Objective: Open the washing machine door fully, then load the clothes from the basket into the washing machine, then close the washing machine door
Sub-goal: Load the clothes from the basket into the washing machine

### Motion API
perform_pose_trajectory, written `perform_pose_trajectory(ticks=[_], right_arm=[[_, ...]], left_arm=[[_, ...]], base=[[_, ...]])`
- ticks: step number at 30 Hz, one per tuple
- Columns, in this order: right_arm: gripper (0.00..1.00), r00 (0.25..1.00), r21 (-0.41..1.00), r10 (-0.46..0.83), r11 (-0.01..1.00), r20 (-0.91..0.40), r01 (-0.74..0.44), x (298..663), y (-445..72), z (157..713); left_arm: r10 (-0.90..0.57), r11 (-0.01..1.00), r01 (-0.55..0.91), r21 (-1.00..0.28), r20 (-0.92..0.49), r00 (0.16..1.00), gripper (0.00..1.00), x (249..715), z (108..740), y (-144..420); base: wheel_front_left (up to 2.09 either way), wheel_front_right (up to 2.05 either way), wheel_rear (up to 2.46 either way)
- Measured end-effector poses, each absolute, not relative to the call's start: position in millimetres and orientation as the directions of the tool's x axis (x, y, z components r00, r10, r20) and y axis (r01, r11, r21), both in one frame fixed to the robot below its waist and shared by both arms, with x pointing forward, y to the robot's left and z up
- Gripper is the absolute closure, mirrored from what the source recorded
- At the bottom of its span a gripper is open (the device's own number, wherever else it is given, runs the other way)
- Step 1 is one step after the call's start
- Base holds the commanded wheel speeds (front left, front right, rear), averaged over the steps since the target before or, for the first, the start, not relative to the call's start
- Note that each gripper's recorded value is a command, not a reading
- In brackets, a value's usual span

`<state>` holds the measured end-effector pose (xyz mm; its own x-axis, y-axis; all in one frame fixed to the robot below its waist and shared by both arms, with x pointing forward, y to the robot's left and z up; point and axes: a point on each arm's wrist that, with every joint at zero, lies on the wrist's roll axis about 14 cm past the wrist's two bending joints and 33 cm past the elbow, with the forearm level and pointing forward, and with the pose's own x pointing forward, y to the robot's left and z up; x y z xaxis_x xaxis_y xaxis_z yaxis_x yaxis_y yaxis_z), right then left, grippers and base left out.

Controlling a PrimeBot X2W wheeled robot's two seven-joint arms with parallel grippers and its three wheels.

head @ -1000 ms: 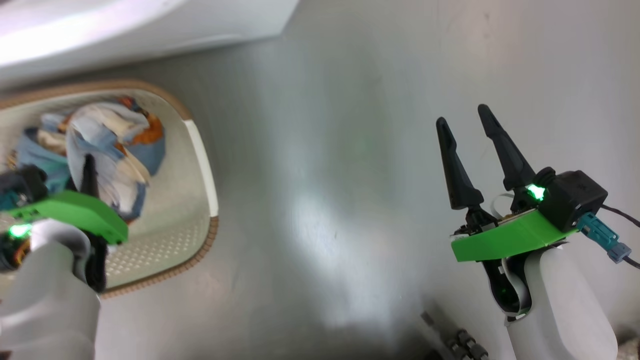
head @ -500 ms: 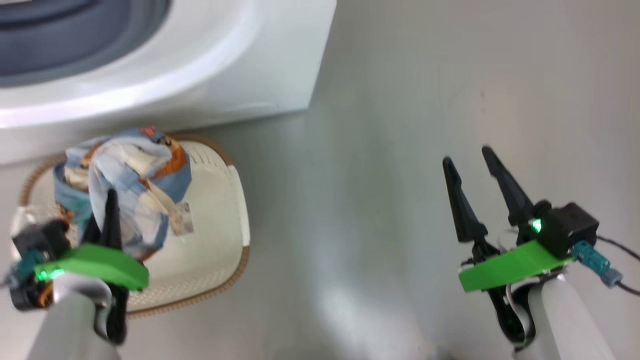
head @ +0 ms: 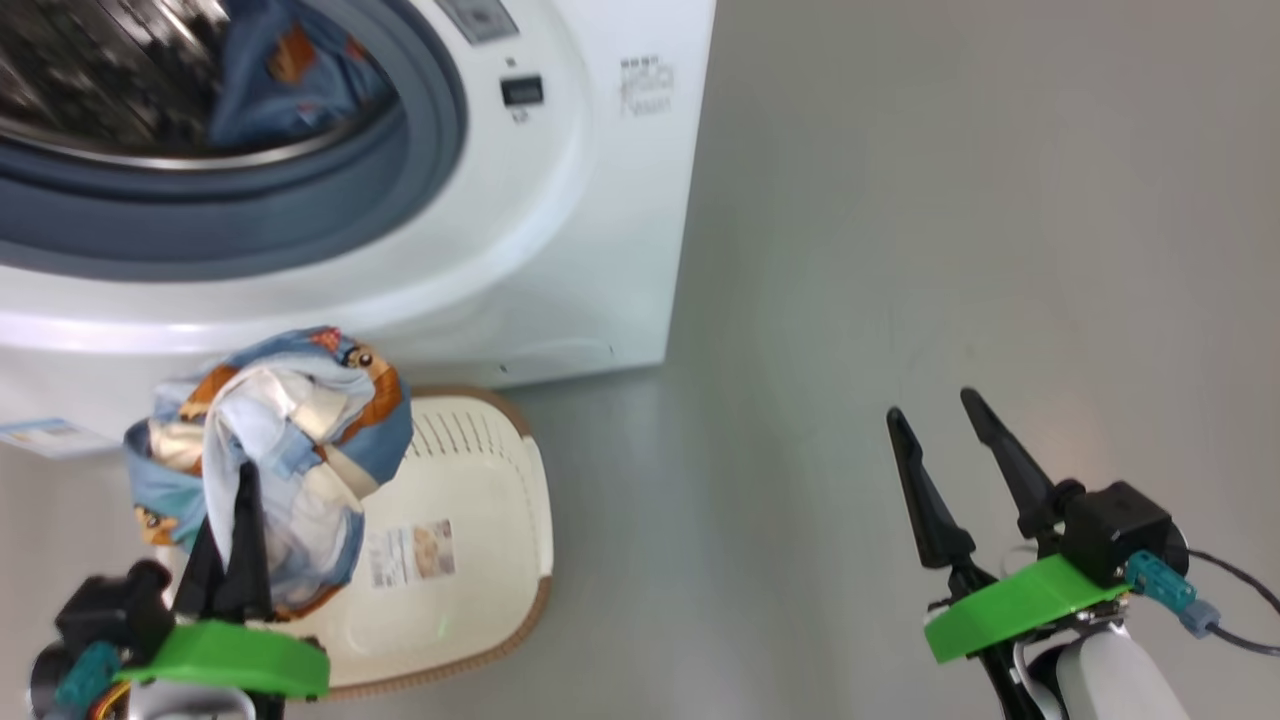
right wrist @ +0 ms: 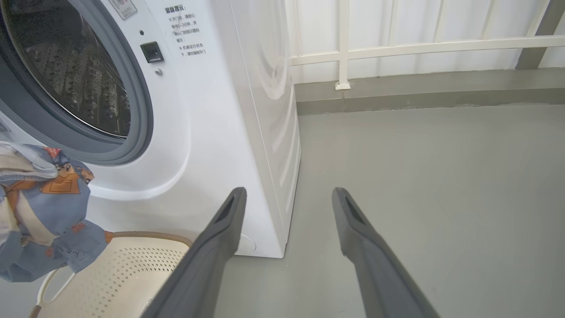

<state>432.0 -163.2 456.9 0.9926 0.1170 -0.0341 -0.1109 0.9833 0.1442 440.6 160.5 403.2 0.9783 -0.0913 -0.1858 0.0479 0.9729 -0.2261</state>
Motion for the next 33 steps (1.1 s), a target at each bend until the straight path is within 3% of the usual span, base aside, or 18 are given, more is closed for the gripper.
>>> perform_pose_trajectory(ticks=[18, 33], right_arm=[[0.00, 0.985, 0.117, 0.149, 0.980, 0.087, -0.159, 390, -152, 508], [0.00, 0.981, 0.104, 0.153, 0.981, 0.123, -0.166, 371, -151, 520]], left_arm=[[0.012, 0.993, -0.006, -0.118, 0.051, 0.999, 1.00, 374, 496, 195], [0.048, 0.995, -0.039, -0.094, 0.100, 0.994, 1.00, 335, 514, 206]], base=[[0.00, 0.00, 0.00], [0.00, 0.00, 0.00]])
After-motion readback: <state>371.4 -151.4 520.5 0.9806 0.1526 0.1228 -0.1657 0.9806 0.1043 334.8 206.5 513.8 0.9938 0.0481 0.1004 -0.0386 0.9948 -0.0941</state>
